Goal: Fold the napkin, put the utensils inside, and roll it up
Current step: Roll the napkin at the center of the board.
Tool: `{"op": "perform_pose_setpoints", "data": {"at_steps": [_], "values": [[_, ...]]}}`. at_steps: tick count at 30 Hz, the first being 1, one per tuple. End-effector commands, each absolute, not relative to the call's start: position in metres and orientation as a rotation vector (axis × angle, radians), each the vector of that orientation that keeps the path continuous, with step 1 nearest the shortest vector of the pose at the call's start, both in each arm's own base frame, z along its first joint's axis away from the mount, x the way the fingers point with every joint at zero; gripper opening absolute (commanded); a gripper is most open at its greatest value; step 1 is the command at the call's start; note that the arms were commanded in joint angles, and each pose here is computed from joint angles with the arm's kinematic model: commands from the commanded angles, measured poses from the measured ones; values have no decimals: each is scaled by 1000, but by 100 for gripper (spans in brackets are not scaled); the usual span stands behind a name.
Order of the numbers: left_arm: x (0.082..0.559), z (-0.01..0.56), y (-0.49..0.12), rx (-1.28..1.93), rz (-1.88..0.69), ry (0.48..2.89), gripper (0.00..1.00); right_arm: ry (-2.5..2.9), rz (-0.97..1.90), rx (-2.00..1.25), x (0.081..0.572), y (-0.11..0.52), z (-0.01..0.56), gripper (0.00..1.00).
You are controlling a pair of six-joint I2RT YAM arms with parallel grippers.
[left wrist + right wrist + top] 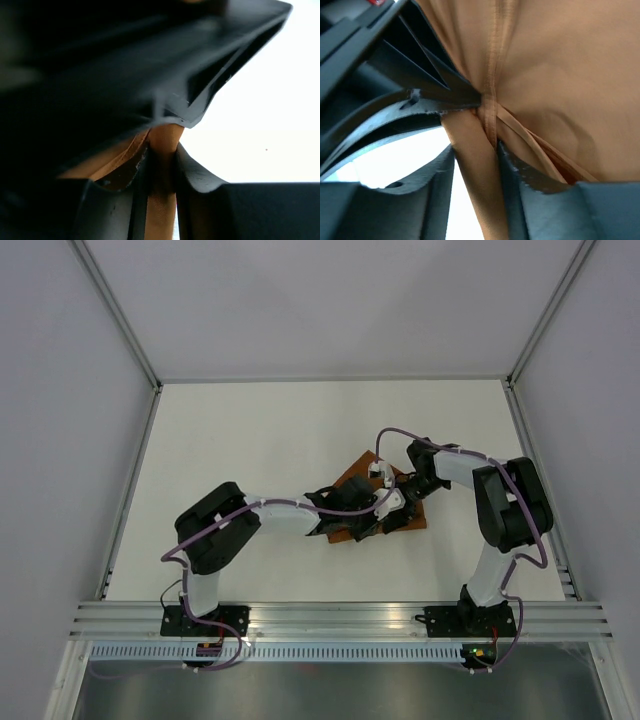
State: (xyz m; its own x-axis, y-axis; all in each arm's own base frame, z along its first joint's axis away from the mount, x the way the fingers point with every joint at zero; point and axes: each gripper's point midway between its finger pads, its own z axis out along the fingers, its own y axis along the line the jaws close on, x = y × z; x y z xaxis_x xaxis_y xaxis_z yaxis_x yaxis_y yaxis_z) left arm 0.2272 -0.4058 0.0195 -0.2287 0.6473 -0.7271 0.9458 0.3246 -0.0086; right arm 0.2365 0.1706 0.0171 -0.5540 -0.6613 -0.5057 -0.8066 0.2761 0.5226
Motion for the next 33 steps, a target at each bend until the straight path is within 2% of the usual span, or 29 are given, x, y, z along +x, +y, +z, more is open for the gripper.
{"op": "perform_pose_setpoints", "data": {"at_steps": [1,3,9,16,23,24,25,29,33], "values": [[188,-10,-391,1401,-839,2236,2,2281,838,-1421,275,155,8,49],[190,-9,-388,1384,-882,2278,2,2244,813,-1402,279,156,17,54],[188,-8,-382,1296,-1037,2380,2,2180,780,-1325,291,155,40,59],[182,-18,-377,1261,-1204,2455,2,2060,725,-1234,304,144,74,63],[182,-25,-375,1242,-1236,2504,2,2033,764,-1203,307,142,86,71],[183,-25,-375,1234,-1236,2512,2,2038,782,-1201,307,143,87,81],[182,-25,-375,1233,-1240,2516,2,2023,795,-1208,311,145,92,83],[182,-24,-375,1229,-1237,2528,2,2064,887,-1201,309,149,86,83],[182,-24,-375,1220,-1237,2552,2,2039,847,-1183,315,147,90,82]]}}
